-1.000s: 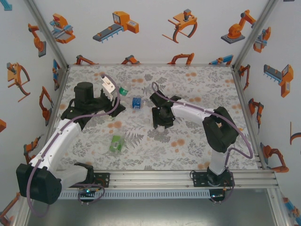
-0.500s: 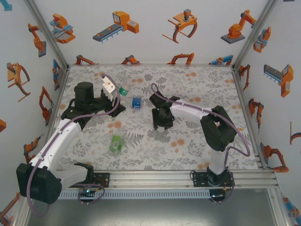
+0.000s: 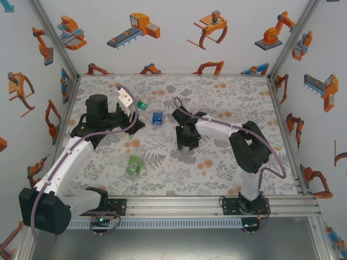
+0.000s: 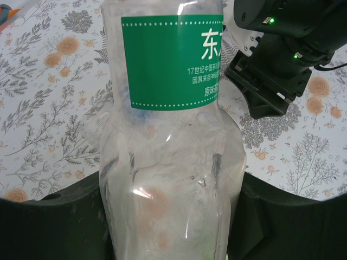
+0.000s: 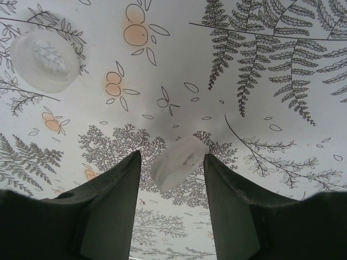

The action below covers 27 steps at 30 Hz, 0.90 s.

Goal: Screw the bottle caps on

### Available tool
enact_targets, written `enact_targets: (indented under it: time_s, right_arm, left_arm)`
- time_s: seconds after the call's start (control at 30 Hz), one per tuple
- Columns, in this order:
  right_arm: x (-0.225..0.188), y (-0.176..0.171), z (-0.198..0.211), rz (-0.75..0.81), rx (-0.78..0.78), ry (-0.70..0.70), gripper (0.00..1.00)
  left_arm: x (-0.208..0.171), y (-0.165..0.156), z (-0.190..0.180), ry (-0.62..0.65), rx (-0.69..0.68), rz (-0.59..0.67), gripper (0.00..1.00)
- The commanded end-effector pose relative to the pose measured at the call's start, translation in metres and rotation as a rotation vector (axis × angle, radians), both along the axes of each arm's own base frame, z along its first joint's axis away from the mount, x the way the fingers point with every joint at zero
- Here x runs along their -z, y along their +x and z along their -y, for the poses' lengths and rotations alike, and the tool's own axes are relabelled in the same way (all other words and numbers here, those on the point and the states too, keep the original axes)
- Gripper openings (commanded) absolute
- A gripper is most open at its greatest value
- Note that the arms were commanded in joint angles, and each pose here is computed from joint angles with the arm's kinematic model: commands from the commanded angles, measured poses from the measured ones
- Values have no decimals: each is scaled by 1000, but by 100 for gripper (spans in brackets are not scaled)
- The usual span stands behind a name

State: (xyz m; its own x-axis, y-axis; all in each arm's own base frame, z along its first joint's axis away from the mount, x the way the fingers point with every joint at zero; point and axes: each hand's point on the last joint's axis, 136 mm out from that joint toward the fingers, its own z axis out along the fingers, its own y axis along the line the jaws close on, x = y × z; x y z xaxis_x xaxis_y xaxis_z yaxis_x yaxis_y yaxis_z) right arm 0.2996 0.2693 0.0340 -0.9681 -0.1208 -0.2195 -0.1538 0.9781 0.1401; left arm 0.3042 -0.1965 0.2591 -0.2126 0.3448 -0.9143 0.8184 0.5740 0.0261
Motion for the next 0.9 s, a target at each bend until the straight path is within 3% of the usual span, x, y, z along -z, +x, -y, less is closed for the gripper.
enact_targets:
  time_s: [0.0, 0.47, 0.77, 0.87]
  right_arm:
    - [11, -3, 2, -24, 18, 1, 46]
    - [16, -3, -1, -33, 55, 82, 26]
    - [3, 4, -15, -57, 148, 465, 20]
    - [11, -2, -7, -83, 186, 521, 20]
  left_arm:
    - [-11, -1, 2, -18, 18, 20, 3]
    - [-10, -1, 1, -15, 17, 19, 3]
    - [-7, 0, 2, -14, 16, 10, 3]
    - [-6, 1, 2, -16, 14, 5, 3]
